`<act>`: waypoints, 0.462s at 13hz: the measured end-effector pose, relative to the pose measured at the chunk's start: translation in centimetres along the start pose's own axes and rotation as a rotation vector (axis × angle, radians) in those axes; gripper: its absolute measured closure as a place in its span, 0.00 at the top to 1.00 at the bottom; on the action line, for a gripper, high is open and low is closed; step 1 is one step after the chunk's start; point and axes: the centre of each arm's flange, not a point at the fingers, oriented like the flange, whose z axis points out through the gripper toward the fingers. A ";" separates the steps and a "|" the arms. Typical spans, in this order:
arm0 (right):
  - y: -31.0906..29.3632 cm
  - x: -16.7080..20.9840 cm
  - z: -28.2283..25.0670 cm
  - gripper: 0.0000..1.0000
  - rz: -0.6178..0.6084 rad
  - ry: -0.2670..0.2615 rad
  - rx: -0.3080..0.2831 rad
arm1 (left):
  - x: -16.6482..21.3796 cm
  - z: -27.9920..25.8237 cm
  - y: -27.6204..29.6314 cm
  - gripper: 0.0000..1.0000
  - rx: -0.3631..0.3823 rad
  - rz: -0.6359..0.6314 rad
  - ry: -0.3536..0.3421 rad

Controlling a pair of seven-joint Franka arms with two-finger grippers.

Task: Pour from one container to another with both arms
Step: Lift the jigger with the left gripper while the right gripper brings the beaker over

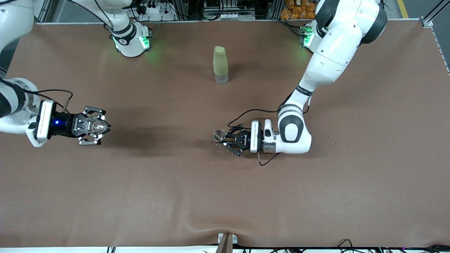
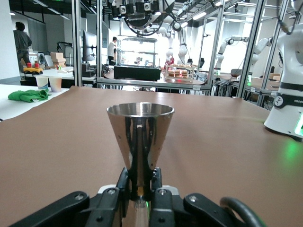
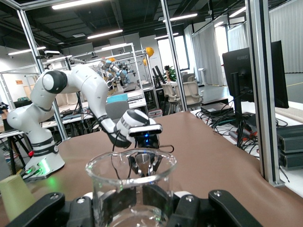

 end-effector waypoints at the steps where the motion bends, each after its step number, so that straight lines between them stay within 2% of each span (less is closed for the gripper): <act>1: -0.3 0.0 0.9 0.15 0.005 0.016 -0.002 | 0.1 0.5 0.1 0.21 0.006 0.001 -0.002; 4: -0.5 -0.9 4.8 0.15 0.030 0.043 -0.006 | 0.5 1.3 0.1 0.21 0.017 0.011 -0.020; 6: -0.6 -0.9 7.9 0.15 0.035 0.043 -0.006 | 0.9 1.9 0.2 0.21 0.023 0.013 -0.004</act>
